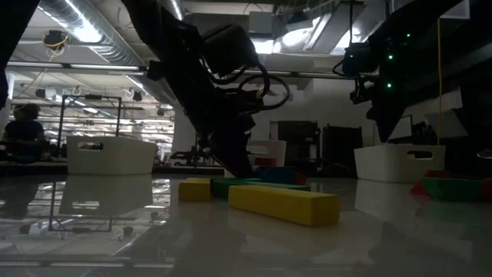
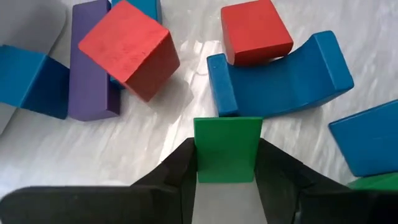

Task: Sort blocks
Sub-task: Put the green block into the bottom right white bin

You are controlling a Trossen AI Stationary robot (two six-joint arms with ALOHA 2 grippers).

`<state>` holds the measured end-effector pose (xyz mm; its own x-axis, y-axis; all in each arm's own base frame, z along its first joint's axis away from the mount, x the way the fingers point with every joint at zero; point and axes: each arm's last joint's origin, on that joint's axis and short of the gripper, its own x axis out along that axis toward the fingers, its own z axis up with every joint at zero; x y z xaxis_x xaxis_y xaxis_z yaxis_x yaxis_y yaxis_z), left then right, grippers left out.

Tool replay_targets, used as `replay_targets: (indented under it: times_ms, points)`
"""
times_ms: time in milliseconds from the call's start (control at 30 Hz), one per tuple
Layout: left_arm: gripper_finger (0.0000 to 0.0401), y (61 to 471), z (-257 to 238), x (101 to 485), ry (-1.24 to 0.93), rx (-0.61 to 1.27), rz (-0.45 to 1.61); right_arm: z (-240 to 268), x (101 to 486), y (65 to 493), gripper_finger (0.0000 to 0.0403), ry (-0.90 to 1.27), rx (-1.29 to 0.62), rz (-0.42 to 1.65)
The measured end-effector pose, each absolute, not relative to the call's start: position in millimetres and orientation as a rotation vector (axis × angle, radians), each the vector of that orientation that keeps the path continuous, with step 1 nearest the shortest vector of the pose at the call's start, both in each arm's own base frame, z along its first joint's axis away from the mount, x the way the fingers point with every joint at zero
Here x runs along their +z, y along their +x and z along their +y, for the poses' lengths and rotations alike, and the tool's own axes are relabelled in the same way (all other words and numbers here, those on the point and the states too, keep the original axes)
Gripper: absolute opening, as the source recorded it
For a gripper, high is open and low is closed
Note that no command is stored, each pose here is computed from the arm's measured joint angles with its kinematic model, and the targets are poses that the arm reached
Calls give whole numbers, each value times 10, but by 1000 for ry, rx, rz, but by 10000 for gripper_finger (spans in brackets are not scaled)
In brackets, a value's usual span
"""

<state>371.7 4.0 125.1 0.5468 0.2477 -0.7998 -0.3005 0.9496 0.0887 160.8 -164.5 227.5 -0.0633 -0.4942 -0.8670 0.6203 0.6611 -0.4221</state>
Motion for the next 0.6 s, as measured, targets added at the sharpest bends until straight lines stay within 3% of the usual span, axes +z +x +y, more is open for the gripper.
replay_targets:
  times_ms: [367, 600]
  points:
    - [115, 3614, -24, 1837, -125, 212, 797, -1398, 2339, 1700, 207, 131, -773, 1326]
    - [116, 3498, -56, 2273, -187, 86, 669, -894, 2484, 1971, 207, 145, -486, 1137]
